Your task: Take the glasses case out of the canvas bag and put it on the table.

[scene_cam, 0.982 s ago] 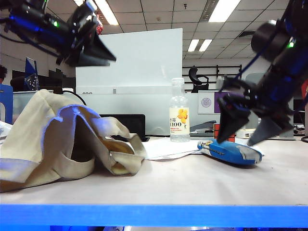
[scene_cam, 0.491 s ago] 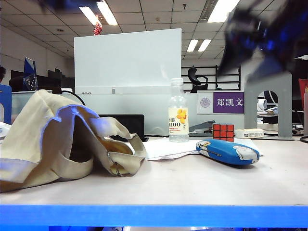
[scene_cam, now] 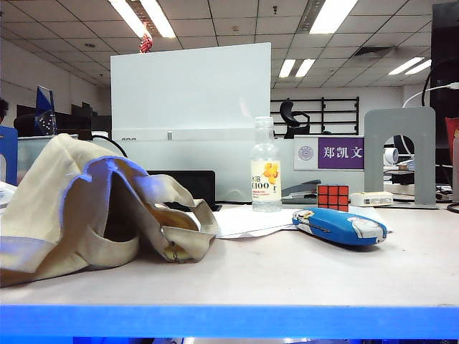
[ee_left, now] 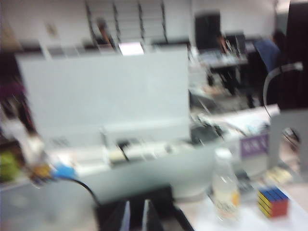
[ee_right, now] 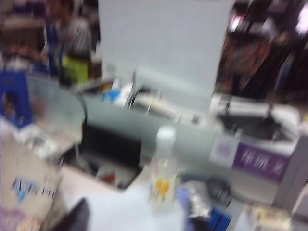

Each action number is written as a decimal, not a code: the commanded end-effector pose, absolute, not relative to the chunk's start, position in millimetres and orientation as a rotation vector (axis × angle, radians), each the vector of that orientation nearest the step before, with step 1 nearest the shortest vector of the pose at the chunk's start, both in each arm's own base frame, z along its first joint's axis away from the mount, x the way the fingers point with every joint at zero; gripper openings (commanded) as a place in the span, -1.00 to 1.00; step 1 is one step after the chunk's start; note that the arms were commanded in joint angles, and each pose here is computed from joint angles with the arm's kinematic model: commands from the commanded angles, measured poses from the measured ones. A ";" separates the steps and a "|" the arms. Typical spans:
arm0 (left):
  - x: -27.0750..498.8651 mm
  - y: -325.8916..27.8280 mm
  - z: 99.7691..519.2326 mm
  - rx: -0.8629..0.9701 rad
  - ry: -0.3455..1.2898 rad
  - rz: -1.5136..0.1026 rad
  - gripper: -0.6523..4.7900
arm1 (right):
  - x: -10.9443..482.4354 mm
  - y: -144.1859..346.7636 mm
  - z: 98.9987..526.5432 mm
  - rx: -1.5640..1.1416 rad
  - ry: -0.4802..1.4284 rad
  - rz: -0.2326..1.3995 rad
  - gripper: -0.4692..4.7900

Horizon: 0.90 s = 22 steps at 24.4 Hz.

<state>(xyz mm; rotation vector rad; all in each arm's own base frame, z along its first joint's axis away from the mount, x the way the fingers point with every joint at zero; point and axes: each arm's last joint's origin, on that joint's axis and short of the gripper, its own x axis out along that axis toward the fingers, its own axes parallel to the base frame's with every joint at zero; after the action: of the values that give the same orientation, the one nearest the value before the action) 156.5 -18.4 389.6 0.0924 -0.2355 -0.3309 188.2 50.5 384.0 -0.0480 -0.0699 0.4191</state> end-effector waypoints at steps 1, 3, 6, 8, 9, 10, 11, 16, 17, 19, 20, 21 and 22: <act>121.4 -4.6 369.0 0.039 -0.297 -0.191 -0.59 | 168.7 45.6 390.7 -0.044 -0.131 0.409 -0.19; 104.1 -1.4 353.5 0.006 -0.343 -0.166 -0.65 | 155.2 42.3 386.9 -0.043 -0.159 0.406 -0.30; 88.4 0.6 323.6 0.017 -0.362 -0.137 -0.79 | 135.1 37.5 368.9 -0.013 -0.186 0.408 -0.54; 84.7 -0.2 302.5 0.016 -0.349 -0.165 -0.79 | 124.3 34.5 353.0 -0.007 -0.205 0.394 -0.68; 83.9 -0.6 289.2 0.014 -0.337 -0.178 -0.79 | 118.6 32.1 341.4 -0.003 -0.214 0.358 -0.76; 83.7 -0.5 278.7 0.011 -0.327 -0.173 -0.79 | 113.4 30.1 332.1 0.000 -0.222 0.333 -0.79; 83.8 -0.3 269.6 0.011 -0.320 -0.164 -0.79 | 107.8 28.3 323.1 0.002 -0.238 0.316 -0.79; 81.8 2.1 238.6 -0.013 -0.332 -0.080 -0.79 | 86.7 20.9 271.3 0.019 -0.298 0.235 -0.84; 82.3 2.7 233.4 -0.032 -0.332 -0.064 -0.79 | 84.3 19.7 259.2 0.023 -0.303 0.215 -0.84; 84.2 3.7 224.0 -0.083 -0.323 -0.040 -0.79 | 82.0 18.8 240.5 0.029 -0.308 0.205 -0.84; 85.8 4.2 219.4 -0.105 -0.314 -0.031 -0.79 | 81.1 18.5 230.6 0.050 -0.322 0.205 -0.84; 87.8 4.3 213.4 -0.126 -0.299 -0.034 -0.79 | 81.0 18.5 223.7 0.065 -0.339 0.207 -0.84; 89.4 4.4 208.6 -0.134 -0.288 -0.035 -0.79 | 83.5 18.8 218.8 0.080 -0.353 0.198 -0.84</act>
<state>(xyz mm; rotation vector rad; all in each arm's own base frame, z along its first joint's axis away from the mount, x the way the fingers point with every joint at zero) 87.6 4.1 213.6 -0.0972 -0.2895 -0.0381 83.2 19.1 217.8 0.0399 -0.2891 0.2067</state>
